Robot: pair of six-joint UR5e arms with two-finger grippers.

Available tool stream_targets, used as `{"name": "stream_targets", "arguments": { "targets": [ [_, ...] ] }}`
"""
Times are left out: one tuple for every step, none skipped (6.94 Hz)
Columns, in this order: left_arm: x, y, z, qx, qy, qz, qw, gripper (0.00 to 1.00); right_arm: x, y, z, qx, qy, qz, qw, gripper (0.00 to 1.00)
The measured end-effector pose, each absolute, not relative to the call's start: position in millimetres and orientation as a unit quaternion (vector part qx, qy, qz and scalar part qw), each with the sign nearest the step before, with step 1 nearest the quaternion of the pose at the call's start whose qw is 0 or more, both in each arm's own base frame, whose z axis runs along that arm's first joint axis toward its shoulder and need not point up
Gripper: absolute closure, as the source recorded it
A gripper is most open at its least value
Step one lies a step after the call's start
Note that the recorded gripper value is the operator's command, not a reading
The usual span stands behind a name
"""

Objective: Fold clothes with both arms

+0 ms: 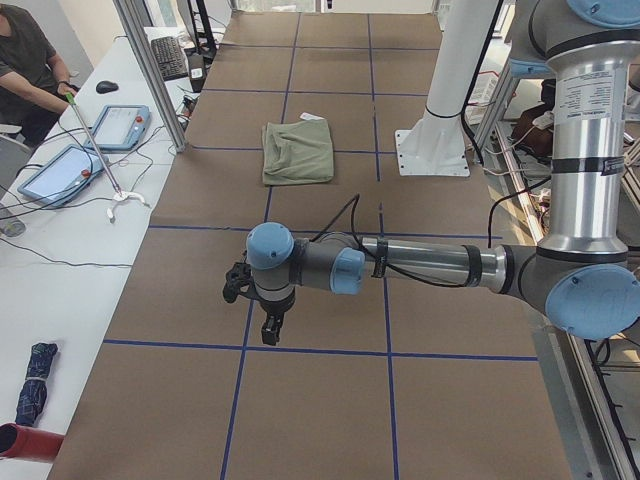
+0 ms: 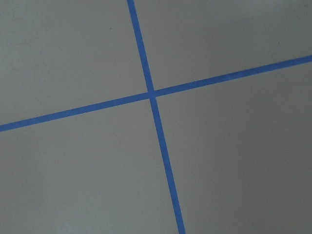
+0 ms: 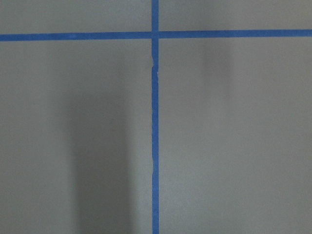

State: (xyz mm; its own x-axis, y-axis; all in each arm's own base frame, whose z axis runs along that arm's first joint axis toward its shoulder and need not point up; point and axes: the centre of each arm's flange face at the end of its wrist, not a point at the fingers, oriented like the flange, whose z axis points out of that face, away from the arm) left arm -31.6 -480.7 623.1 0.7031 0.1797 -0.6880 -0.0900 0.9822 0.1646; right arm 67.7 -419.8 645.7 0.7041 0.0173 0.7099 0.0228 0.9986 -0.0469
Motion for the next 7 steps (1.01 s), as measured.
{"name": "stream_targets", "arguments": {
  "targets": [
    [-32,-481,623,0.059,0.378,0.073,0.921,0.0,68,-421,645,-0.025,-0.385,-0.002,0.923,0.0],
    [-32,-481,623,0.059,0.378,0.072,0.921,0.0,68,-422,644,-0.024,-0.385,-0.002,0.923,0.0],
    [-32,-481,623,0.059,0.378,0.072,0.921,0.0,68,-422,643,-0.023,-0.385,-0.003,0.923,0.0],
    [-31,-482,622,0.06,0.378,0.072,0.921,0.0,68,-423,643,-0.023,-0.385,-0.003,0.923,0.0],
    [-31,-482,622,0.06,0.378,0.073,0.921,0.0,67,-424,642,-0.021,-0.385,-0.004,0.923,0.0],
    [-31,-482,622,0.06,0.378,0.073,0.921,0.0,67,-428,639,-0.018,-0.384,-0.006,0.923,0.0],
    [-31,-482,622,0.06,0.378,0.073,0.921,0.0,67,-432,636,-0.015,-0.384,-0.007,0.923,0.0]
  ]
}}
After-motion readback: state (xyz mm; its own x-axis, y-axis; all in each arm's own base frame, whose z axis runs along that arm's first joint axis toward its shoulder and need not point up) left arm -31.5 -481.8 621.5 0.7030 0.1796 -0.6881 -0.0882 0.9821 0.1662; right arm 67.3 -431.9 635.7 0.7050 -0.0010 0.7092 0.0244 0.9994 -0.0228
